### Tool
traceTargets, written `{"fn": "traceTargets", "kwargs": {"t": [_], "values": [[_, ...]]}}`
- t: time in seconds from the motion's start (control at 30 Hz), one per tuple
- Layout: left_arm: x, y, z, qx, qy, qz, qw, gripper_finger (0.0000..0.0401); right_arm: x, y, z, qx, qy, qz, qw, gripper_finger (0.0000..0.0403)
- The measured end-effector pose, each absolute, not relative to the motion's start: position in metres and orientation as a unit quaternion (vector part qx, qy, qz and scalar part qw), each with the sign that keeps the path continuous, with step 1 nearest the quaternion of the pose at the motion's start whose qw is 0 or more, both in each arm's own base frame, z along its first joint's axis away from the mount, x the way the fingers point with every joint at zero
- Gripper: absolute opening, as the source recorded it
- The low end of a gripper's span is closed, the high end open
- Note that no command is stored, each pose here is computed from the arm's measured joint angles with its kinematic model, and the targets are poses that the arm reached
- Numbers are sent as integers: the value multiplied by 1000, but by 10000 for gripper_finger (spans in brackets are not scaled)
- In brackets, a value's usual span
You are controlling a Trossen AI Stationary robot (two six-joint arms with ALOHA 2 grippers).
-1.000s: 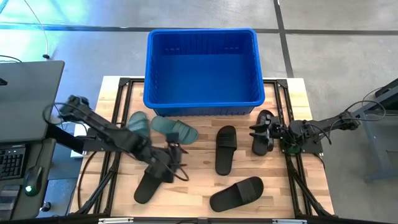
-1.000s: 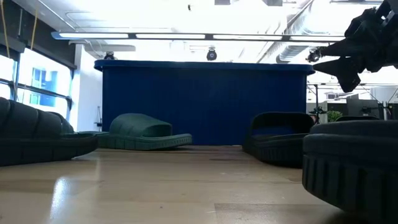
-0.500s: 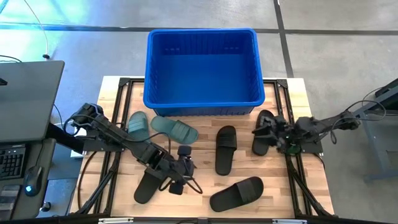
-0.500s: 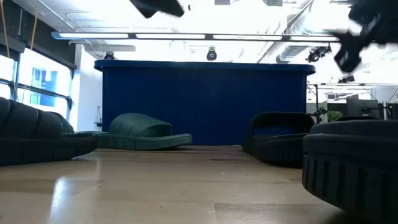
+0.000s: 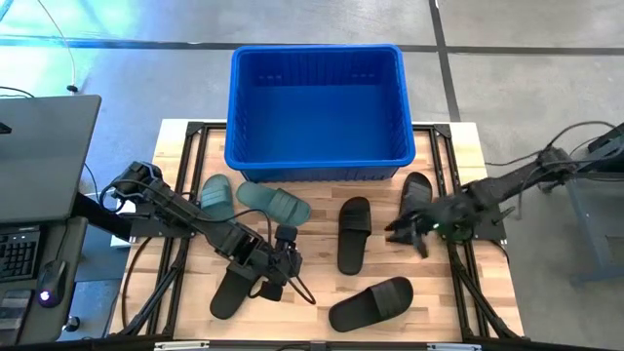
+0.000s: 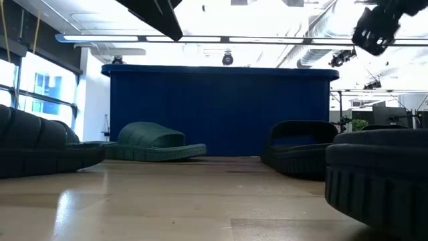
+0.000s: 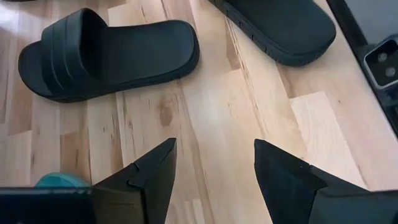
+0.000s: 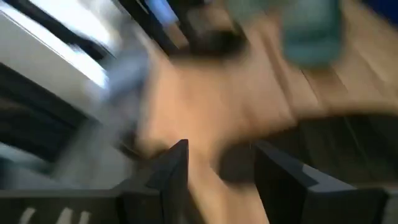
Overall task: Pick and place slides into bin
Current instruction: Put the black slide into the blue bin
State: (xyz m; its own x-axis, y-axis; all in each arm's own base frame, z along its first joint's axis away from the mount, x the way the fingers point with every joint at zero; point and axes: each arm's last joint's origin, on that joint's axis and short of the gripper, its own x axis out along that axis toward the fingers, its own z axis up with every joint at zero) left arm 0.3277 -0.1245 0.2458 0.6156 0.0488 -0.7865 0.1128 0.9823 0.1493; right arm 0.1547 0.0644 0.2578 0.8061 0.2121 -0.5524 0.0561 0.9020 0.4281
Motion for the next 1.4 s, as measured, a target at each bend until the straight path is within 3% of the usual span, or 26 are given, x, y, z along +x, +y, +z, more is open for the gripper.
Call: {"fn": "traceTargets", "kwargs": {"t": [0.1,0.23,0.33,0.4,0.63,0.77,1.07,1.17,1.33,1.4], "values": [[328,-124,246,93,438,-18,894,200,166,74,242,162,460,-33,873,145],[328,-124,246,91,437,-17,894,200,168,73,218,129,625,-206,742,141],[328,-124,246,91,437,-17,895,200,169,70,209,85,697,-293,649,147],[328,-124,246,91,437,-15,895,200,173,68,205,40,714,-325,619,154],[328,-123,246,88,431,11,898,200,186,55,183,-122,722,-334,593,181],[328,-123,247,64,430,24,900,200,182,43,168,-143,737,-345,563,194],[331,-124,249,34,414,33,909,200,173,12,143,-141,737,-371,547,193],[332,-124,249,27,409,34,912,200,176,6,145,-124,752,-361,538,163],[333,-125,251,16,398,35,917,200,179,-1,143,-88,774,-328,534,33],[334,-126,252,13,392,33,919,200,181,2,145,-70,782,-314,534,15]]}}
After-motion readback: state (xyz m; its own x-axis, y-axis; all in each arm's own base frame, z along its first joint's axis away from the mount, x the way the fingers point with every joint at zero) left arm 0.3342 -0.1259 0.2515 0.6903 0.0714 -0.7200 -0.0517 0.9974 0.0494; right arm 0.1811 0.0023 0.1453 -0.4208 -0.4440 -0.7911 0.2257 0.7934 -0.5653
